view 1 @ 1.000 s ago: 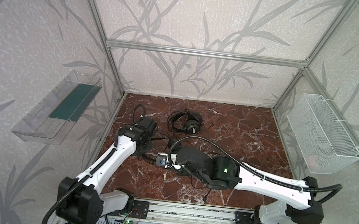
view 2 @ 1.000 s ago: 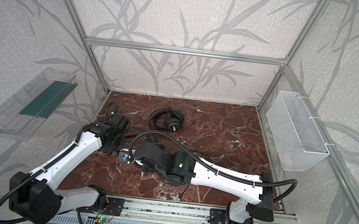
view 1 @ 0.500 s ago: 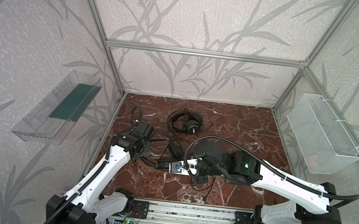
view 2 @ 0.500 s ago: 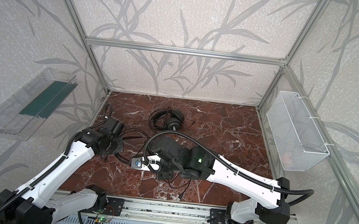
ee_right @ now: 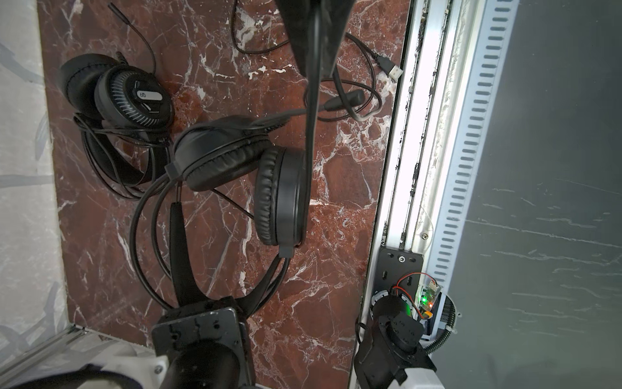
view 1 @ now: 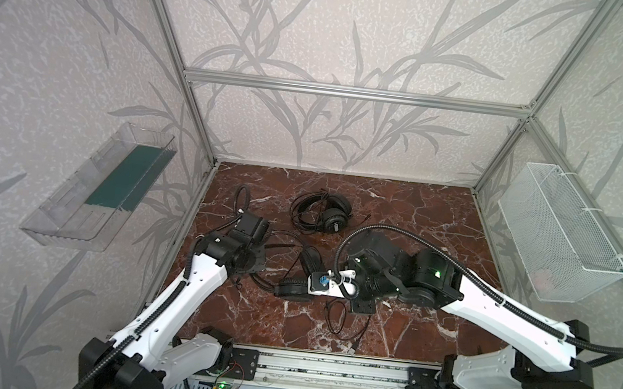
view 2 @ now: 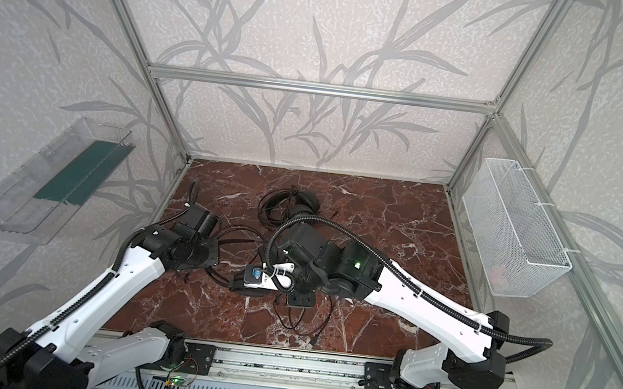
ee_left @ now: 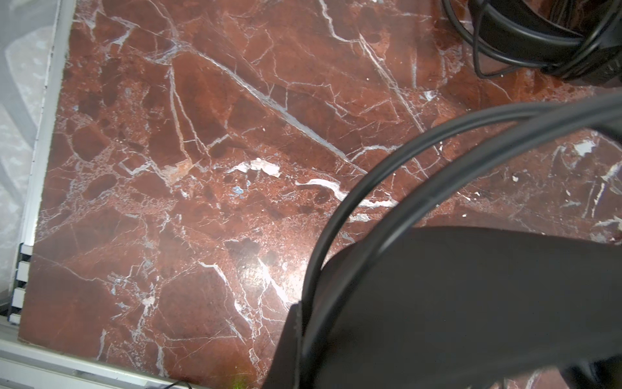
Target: Wrap the headphones
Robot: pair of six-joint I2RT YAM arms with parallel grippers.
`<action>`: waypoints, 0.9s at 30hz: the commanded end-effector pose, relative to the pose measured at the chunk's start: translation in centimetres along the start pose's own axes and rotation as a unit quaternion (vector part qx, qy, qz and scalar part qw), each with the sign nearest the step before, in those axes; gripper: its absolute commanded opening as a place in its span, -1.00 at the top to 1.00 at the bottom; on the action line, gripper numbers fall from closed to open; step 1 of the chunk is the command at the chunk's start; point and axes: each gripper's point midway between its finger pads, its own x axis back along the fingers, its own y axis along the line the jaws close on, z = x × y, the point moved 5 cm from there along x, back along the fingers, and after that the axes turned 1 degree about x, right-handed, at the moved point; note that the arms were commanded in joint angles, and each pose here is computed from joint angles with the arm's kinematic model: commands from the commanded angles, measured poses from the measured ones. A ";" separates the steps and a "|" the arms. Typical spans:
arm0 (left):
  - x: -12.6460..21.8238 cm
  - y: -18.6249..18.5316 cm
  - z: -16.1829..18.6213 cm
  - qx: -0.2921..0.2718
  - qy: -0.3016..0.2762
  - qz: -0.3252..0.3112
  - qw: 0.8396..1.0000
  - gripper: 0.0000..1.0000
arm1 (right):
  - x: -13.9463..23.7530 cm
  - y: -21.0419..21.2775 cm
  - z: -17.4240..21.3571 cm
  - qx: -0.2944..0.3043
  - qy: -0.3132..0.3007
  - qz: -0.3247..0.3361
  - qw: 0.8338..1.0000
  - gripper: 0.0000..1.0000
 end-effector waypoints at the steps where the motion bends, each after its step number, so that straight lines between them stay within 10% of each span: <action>1: 0.2 0.1 -0.4 -0.007 -0.019 -0.002 1.000 1.00 | 2.4 1.2 -0.7 -0.003 -0.033 -0.040 0.999 1.00; 15: 0.4 0.6 -0.5 -0.004 -0.027 -0.023 0.999 1.00 | 0.8 4.6 -3.3 -0.031 -0.072 -0.184 0.980 1.00; 27: 1.6 -1.9 0.5 -0.030 -0.025 0.089 0.995 1.00 | 1.1 -1.2 0.4 -0.067 -0.027 -0.036 0.997 1.00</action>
